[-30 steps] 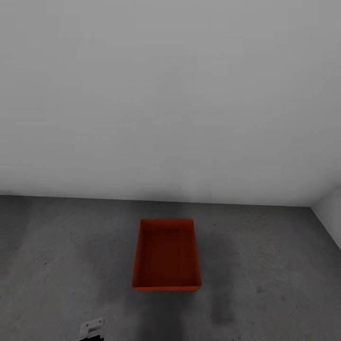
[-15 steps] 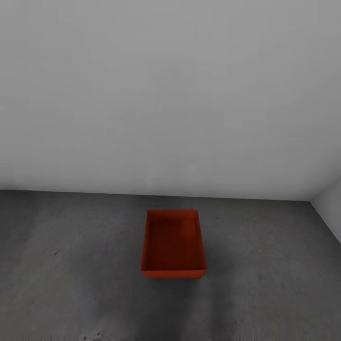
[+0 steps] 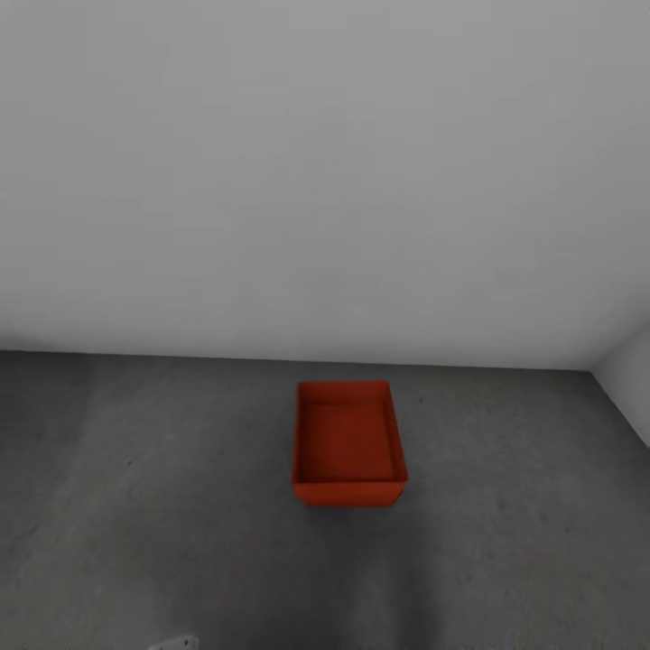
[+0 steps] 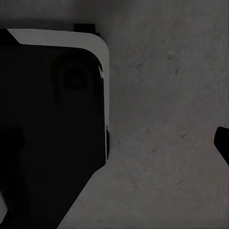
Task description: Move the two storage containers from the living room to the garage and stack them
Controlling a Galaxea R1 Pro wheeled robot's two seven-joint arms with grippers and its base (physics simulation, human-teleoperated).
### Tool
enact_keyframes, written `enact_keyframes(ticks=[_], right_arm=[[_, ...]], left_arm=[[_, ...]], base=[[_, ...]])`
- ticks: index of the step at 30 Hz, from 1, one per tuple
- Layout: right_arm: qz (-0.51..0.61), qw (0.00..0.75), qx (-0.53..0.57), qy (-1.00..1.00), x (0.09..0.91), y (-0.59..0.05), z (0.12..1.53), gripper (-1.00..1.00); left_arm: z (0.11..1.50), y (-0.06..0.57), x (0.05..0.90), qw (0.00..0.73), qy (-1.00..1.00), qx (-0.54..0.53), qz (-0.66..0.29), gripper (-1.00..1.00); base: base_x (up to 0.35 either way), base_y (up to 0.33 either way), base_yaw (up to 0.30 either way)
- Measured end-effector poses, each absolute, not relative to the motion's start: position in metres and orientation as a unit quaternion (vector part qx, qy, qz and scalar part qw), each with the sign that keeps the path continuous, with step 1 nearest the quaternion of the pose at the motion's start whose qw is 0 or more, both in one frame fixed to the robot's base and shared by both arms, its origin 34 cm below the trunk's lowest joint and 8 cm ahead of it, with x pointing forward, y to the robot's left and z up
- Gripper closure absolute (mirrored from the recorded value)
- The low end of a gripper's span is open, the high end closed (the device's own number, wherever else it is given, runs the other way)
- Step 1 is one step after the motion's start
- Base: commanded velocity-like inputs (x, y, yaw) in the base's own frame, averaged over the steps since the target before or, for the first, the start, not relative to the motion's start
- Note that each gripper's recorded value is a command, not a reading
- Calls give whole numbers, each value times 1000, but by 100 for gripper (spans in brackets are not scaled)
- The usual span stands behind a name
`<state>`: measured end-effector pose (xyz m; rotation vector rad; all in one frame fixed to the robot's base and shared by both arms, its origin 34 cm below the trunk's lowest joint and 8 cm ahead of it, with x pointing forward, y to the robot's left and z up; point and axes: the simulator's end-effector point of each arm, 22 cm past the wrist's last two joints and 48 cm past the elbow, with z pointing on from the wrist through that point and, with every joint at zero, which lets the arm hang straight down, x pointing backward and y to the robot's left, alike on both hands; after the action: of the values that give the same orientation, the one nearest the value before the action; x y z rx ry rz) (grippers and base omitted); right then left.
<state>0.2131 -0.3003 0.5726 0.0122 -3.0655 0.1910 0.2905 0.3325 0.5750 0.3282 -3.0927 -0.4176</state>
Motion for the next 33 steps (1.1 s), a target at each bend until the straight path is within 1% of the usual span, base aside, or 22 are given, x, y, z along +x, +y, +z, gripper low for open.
enact_keyframes(ticks=[7,17,33], right_arm=[[62,36,4,-997,208,-300,575,-100],[62,32,4,-998,207,-299,577,-100],[62,20,6,-998,217,-300,578,-100]], left_arm=[[577,332,295,-4,-986,105,-132,-100],[580,332,302,-13,-986,105,-132,-100],[583,333,310,-22,-986,105,-131,-100]], base=[[-105,81,-44],[-7,5,-65],[0,0,-4]])
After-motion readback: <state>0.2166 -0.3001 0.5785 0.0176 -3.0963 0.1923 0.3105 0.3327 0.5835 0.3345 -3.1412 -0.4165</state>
